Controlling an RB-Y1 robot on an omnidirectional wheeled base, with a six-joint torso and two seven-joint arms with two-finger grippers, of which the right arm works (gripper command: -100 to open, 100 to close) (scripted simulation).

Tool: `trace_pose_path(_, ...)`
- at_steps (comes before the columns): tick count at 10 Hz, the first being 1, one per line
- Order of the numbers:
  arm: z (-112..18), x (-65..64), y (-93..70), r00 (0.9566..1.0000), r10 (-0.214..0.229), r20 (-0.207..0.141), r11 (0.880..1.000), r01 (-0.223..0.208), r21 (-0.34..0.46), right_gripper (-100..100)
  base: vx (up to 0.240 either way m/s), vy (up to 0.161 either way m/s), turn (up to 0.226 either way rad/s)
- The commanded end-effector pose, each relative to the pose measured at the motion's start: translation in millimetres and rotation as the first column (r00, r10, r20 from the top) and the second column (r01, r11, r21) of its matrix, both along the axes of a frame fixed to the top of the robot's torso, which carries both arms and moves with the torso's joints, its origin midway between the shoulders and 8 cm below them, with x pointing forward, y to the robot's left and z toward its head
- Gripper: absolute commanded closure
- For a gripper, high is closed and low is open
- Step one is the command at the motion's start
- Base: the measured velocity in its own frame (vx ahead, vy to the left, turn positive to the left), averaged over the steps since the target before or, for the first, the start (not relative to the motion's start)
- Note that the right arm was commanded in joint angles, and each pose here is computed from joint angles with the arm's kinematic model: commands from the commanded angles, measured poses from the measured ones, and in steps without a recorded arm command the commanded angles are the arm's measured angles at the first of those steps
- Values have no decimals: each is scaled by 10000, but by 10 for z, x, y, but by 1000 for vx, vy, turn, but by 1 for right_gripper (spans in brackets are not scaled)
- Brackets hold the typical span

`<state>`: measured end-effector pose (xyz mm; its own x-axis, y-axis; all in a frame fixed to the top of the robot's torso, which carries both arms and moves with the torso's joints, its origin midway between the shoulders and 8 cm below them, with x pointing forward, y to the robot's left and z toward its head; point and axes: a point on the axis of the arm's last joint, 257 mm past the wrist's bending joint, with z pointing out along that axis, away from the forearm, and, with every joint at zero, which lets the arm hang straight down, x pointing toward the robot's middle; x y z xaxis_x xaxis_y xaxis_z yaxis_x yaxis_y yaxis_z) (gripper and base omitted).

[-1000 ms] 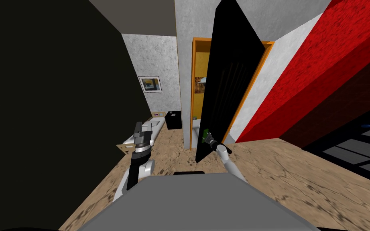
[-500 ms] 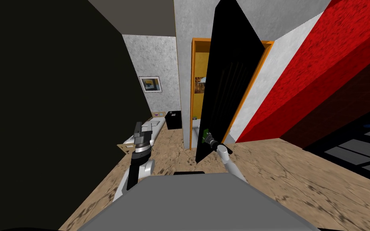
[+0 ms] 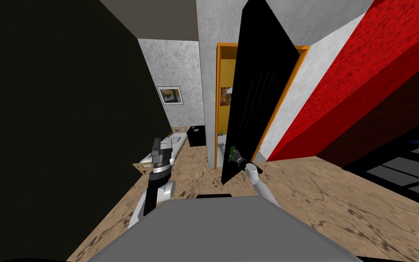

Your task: Pull the door open

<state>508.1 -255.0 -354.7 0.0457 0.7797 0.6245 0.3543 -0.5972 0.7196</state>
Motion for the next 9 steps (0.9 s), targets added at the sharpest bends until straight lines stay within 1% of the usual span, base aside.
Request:
trace_pose_path(1, -103, -76, 7, 9996, 44, -287, 9985, -28, 549, 100, -32, -65, 130)
trace_pose_path(2, -103, -89, 20, 9993, 98, -358, 9948, -61, 1020, 100, -50, -114, 185)
trace_pose_path(4, -103, -89, 20, 9993, 98, -358, 9948, -61, 1020, 100, -15, -65, 40)
trace_pose_path(6, -103, -89, 20, 9993, 98, -358, 9948, -61, 1020, 100, 3, 2, -35)
trace_pose_path(9, -103, -89, 20, 9993, 98, -358, 9948, -61, 1020, 100, 1, 3, 1)
